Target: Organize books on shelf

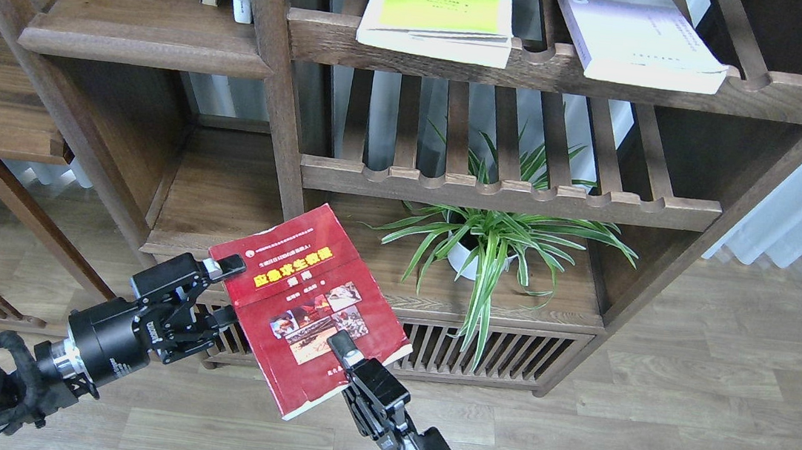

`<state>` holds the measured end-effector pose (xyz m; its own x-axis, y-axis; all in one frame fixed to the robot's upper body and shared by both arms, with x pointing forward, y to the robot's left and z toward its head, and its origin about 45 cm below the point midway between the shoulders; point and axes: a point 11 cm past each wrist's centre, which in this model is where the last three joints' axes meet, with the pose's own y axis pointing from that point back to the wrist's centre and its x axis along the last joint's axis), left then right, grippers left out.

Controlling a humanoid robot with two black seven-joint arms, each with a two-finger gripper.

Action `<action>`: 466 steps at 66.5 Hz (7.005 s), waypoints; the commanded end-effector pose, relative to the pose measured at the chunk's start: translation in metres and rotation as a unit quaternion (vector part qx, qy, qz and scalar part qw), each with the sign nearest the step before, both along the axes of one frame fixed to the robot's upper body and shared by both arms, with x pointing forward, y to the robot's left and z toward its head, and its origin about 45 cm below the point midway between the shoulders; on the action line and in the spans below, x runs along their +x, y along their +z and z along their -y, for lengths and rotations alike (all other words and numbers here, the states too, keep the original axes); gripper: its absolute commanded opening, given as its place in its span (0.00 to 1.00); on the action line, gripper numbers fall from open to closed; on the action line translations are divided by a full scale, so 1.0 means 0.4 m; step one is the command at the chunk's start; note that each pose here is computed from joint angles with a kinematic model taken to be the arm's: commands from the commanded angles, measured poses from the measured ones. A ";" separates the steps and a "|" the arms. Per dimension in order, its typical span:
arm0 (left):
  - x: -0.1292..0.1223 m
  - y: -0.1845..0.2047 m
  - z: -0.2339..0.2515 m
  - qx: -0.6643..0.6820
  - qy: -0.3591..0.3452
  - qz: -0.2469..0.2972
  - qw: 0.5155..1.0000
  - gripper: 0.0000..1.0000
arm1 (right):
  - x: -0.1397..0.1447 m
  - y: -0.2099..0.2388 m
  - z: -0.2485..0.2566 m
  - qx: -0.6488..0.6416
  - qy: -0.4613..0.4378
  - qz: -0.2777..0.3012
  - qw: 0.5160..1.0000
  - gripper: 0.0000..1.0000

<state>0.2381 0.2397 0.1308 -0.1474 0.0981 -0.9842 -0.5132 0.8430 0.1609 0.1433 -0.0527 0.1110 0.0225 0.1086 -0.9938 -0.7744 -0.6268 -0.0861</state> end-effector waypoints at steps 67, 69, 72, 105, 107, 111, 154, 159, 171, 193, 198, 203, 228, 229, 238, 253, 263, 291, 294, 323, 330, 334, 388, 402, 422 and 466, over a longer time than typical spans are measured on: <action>-0.025 -0.026 0.045 -0.003 -0.024 -0.010 1.000 0.02 | -0.021 -0.008 -0.008 -0.002 0.010 -0.007 1.000 0.03; -0.025 -0.026 0.042 -0.001 -0.024 -0.009 1.000 0.02 | -0.021 -0.008 -0.008 -0.002 0.010 -0.007 1.000 0.03; -0.026 -0.027 0.039 0.001 -0.024 -0.010 1.000 0.02 | -0.021 -0.008 -0.008 -0.002 0.010 -0.006 1.000 0.04; -0.024 -0.038 -0.013 0.029 -0.013 -0.014 0.999 0.02 | 0.012 -0.027 0.033 -0.025 -0.019 0.000 1.000 0.99; -0.018 -0.040 -0.033 0.040 0.001 -0.013 0.999 0.02 | 0.013 -0.029 0.039 -0.026 -0.025 -0.002 0.999 0.99; -0.003 -0.043 -0.080 0.071 0.030 -0.004 0.997 0.03 | 0.015 -0.036 0.051 -0.029 -0.035 -0.006 0.999 0.99; -0.103 -0.027 -0.408 0.336 0.025 0.036 0.941 0.06 | 0.048 -0.068 0.116 -0.055 -0.076 -0.012 0.995 0.99; -0.115 -0.010 -0.453 0.365 0.021 0.034 0.930 0.06 | 0.050 -0.068 0.118 -0.055 -0.078 -0.012 0.995 0.99; -0.099 0.053 -0.538 0.409 0.041 0.048 0.910 0.05 | 0.049 -0.068 0.117 -0.055 -0.077 -0.012 0.995 0.99; 0.058 0.249 -0.597 0.417 0.137 0.172 0.882 0.04 | 0.048 -0.070 0.117 -0.056 -0.076 -0.012 0.995 0.99; 0.082 0.296 -0.604 0.418 0.149 0.196 0.875 0.04 | 0.049 -0.069 0.118 -0.056 -0.077 -0.012 0.995 0.99; 0.098 0.350 -0.613 0.426 0.151 0.217 0.865 0.04 | 0.051 -0.069 0.118 -0.056 -0.077 -0.011 0.995 0.99; 0.148 0.558 -0.646 0.468 0.158 0.296 0.818 0.04 | 0.049 -0.077 0.121 -0.060 -0.077 -0.014 0.995 0.99; 0.150 0.566 -0.648 0.470 0.158 0.300 0.815 0.04 | 0.049 -0.077 0.121 -0.060 -0.077 -0.014 0.995 0.99; 0.167 0.626 -0.650 0.484 0.147 0.318 0.802 0.04 | 0.048 -0.079 0.122 -0.062 -0.077 -0.015 0.995 0.99; 0.209 0.696 -0.632 0.468 0.154 0.354 0.795 0.05 | 0.047 -0.083 0.123 -0.064 -0.077 -0.016 0.995 0.99; 0.241 0.740 -0.614 0.448 0.168 0.384 0.790 0.05 | 0.047 -0.083 0.122 -0.064 -0.076 -0.016 0.995 0.99; 0.382 0.747 -0.400 0.404 0.067 0.446 0.796 0.05 | 0.047 -0.083 0.122 -0.064 -0.076 -0.016 0.995 0.99; 0.392 0.747 -0.377 0.399 0.061 0.454 0.794 0.05 | 0.047 -0.083 0.123 -0.063 -0.076 -0.017 0.995 0.99; 0.447 0.835 -0.407 0.469 0.074 0.484 0.735 0.05 | 0.047 -0.083 0.123 -0.063 -0.076 -0.017 0.995 0.99; 0.452 0.827 -0.434 0.497 0.072 0.472 0.724 0.05 | 0.047 -0.083 0.123 -0.063 -0.076 -0.017 0.995 0.99; 0.457 0.833 -0.435 0.507 0.072 0.474 0.717 0.05 | 0.047 -0.083 0.123 -0.063 -0.076 -0.017 0.995 0.99; 0.577 0.846 -0.235 0.490 0.088 0.566 0.657 0.04 | 0.047 -0.083 0.123 -0.063 -0.076 -0.017 0.995 0.99; 0.582 0.831 -0.221 0.482 0.092 0.571 0.658 0.04 | 0.047 -0.083 0.123 -0.063 -0.076 -0.017 0.995 0.99; 0.567 0.831 -0.305 0.525 0.080 0.529 0.662 0.04 | 0.047 -0.083 0.123 -0.063 -0.076 -0.017 0.995 0.99; 0.598 0.803 -0.325 0.542 0.088 0.504 0.666 0.04 | 0.047 -0.083 0.123 -0.063 -0.076 -0.017 0.995 0.99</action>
